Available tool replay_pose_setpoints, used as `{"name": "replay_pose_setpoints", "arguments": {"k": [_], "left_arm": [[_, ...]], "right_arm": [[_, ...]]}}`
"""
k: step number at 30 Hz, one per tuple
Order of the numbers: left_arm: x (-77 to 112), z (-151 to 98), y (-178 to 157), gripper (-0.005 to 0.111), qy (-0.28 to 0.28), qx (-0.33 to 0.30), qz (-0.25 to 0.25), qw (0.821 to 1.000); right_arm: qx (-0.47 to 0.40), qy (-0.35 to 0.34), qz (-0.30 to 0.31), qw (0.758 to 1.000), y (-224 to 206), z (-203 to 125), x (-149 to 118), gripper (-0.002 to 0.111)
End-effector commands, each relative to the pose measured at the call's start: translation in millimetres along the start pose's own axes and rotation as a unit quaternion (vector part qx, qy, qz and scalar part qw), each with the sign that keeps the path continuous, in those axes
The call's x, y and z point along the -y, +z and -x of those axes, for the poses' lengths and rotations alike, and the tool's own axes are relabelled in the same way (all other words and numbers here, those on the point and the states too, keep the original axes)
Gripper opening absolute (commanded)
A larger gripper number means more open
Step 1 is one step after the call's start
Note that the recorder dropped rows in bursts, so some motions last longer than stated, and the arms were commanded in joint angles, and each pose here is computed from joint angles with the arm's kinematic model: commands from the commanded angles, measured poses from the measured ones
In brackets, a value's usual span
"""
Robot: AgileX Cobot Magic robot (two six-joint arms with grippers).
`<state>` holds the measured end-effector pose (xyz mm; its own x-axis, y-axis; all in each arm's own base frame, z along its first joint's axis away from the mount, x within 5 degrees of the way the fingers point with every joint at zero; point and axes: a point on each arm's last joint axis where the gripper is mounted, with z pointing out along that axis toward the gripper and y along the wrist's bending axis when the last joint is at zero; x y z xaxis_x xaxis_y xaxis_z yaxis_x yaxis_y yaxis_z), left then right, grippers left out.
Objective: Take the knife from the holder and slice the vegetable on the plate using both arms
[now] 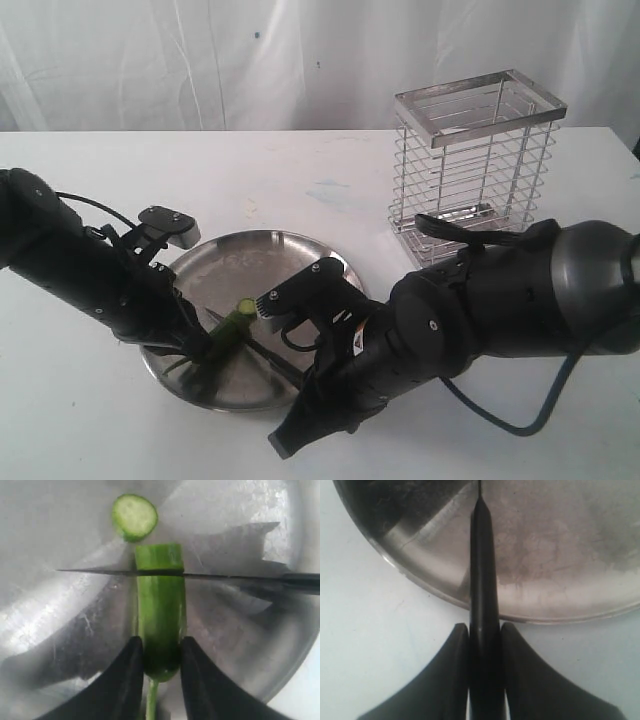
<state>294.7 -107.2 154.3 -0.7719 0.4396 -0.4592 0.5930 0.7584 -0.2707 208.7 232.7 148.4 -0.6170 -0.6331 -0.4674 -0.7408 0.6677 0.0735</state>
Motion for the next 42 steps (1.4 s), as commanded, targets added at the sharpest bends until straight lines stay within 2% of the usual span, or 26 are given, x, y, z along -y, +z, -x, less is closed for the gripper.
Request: {"name": "replay_pose_setpoints", "arguments": {"k": [1,8,22,28,34,42], "left_arm": [[-0.4,-3,6,0.032,-0.015,-0.007,-0.004,1.000],[-7.4,-6,20,0.032,-0.048,-0.006,0.003,0.999],[-8.5,-5,20,0.032,-0.048,-0.002,0.008,0.999],[-8.3,-5,20,0.032,-0.048,-0.003,0.007,0.999],[-8.3,-4,20,0.032,-0.050,-0.002,0.007,0.999],[-7.9,-5,20,0.032,-0.050,-0.003,0.005,0.999]], "right_arm": [[-0.001,-0.006,-0.001,1.000,-3,1,1,0.000],[-0.029,-0.011,0.004,1.000,-3,-4,0,0.000],[-0.101,-0.054,-0.020,0.993,-14,5,4,0.000],[-0.098,-0.056,-0.020,0.993,-19,15,4,0.000],[-0.150,-0.084,-0.035,0.984,-21,15,8,0.000],[-0.160,-0.089,-0.038,0.982,-25,20,8,0.000]]}}
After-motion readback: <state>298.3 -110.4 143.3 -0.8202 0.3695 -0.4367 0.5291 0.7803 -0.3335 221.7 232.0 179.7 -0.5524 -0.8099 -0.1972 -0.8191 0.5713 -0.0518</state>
